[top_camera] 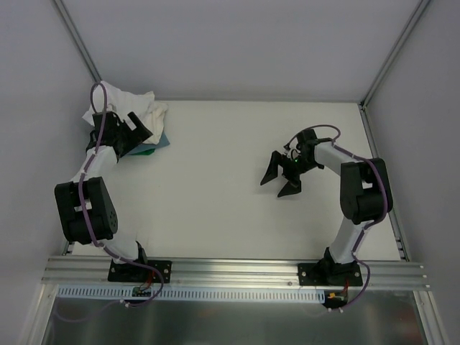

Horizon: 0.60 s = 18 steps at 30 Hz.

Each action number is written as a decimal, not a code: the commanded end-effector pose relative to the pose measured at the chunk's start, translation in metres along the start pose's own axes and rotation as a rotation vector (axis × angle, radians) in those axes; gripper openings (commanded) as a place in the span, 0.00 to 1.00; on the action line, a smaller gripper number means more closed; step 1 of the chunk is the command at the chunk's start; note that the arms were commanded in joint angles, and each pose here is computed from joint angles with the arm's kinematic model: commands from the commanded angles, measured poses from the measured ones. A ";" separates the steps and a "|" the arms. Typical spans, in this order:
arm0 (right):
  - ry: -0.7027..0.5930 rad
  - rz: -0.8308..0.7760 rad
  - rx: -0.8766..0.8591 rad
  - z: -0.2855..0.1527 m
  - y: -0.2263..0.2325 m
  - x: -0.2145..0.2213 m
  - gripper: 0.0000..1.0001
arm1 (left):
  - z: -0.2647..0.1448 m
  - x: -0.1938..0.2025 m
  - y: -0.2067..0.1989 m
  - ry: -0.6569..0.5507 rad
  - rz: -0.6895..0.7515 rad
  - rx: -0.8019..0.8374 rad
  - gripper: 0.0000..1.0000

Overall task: Fold and stack the t-shirts
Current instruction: Put the neatly folded tshirt into the corner of the board with the left arm

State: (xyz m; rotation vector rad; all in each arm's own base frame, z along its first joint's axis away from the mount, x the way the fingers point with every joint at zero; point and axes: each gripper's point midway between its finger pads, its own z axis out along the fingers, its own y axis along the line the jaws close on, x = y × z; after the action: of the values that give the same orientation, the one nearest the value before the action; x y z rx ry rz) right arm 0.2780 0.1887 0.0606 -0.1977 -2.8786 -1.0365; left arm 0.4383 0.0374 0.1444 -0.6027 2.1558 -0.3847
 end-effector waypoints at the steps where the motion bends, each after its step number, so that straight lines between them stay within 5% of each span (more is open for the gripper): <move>1: -0.044 -0.034 -0.056 -0.019 0.009 -0.001 0.99 | -0.004 -0.021 -0.017 -0.123 -0.107 0.092 0.99; 18: -0.025 0.015 -0.088 -0.029 -0.003 -0.003 0.99 | -0.032 -0.058 -0.003 -0.365 -0.197 0.116 0.94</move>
State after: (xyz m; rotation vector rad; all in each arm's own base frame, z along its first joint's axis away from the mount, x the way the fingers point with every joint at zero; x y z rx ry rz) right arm 0.2829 0.1659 0.0685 -0.2542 -2.8641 -1.1165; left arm 0.4398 0.0586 0.1671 -0.8068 1.8286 -0.4763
